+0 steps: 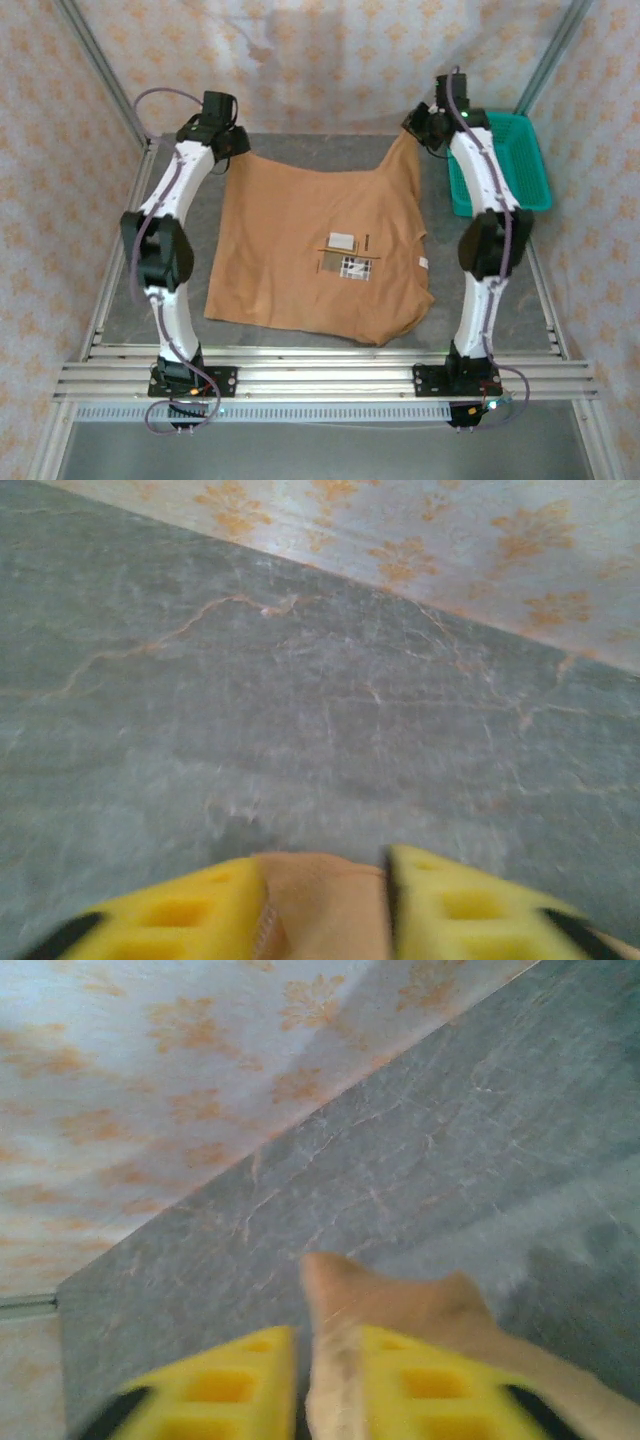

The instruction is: Fold the inside-out t-shirt

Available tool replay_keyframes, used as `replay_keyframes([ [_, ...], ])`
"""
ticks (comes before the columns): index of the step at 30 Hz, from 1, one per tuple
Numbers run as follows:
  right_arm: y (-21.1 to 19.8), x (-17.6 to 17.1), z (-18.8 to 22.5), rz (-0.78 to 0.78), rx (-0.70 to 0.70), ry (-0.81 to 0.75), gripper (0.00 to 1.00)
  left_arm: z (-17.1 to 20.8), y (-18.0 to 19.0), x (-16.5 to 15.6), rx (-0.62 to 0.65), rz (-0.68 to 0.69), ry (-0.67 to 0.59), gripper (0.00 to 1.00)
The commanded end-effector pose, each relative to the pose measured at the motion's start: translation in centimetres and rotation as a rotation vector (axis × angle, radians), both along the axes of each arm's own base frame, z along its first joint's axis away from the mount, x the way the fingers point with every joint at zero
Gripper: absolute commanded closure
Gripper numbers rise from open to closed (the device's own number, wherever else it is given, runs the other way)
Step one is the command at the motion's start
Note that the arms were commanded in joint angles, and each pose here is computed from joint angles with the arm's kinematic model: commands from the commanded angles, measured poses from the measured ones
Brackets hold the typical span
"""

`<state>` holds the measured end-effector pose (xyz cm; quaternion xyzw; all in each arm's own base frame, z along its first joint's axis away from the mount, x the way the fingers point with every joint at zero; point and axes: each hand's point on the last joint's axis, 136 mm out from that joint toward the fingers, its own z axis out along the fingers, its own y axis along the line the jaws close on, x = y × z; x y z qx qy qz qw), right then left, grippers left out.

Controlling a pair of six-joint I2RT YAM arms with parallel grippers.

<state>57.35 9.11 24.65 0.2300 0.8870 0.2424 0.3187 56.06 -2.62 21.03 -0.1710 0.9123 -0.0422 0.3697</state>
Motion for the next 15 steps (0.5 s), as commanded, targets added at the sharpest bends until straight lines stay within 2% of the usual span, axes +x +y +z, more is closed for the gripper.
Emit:
replay_keyframes([
  [1,1.4,-0.1,0.5,0.022,-0.061,0.047,0.51,0.8,1.1,0.8,0.047,0.023,0.006,0.34],
  [2,1.7,-0.5,0.2,0.029,-0.094,0.067,0.45,0.8,1.4,0.5,0.054,0.045,0.008,0.30],
  [6,3.0,-4.2,-1.3,0.060,-0.180,0.170,0.39,1.5,0.0,-3.3,0.057,0.054,0.012,0.28],
  [10,4.5,-9.5,-4.5,0.100,-0.201,0.195,0.36,0.0,-6.8,-9.7,-0.048,-0.086,0.006,0.28],
  [13,4.3,-14.5,-8.0,0.110,-0.165,0.237,0.35,-3.6,-12.1,-14.1,-0.192,-0.187,0.008,0.28],
  [15,4.3,-18.0,-10.8,0.135,-0.140,0.295,0.35,-6.2,-13.7,-16.3,-0.287,-0.182,0.028,0.28],
])
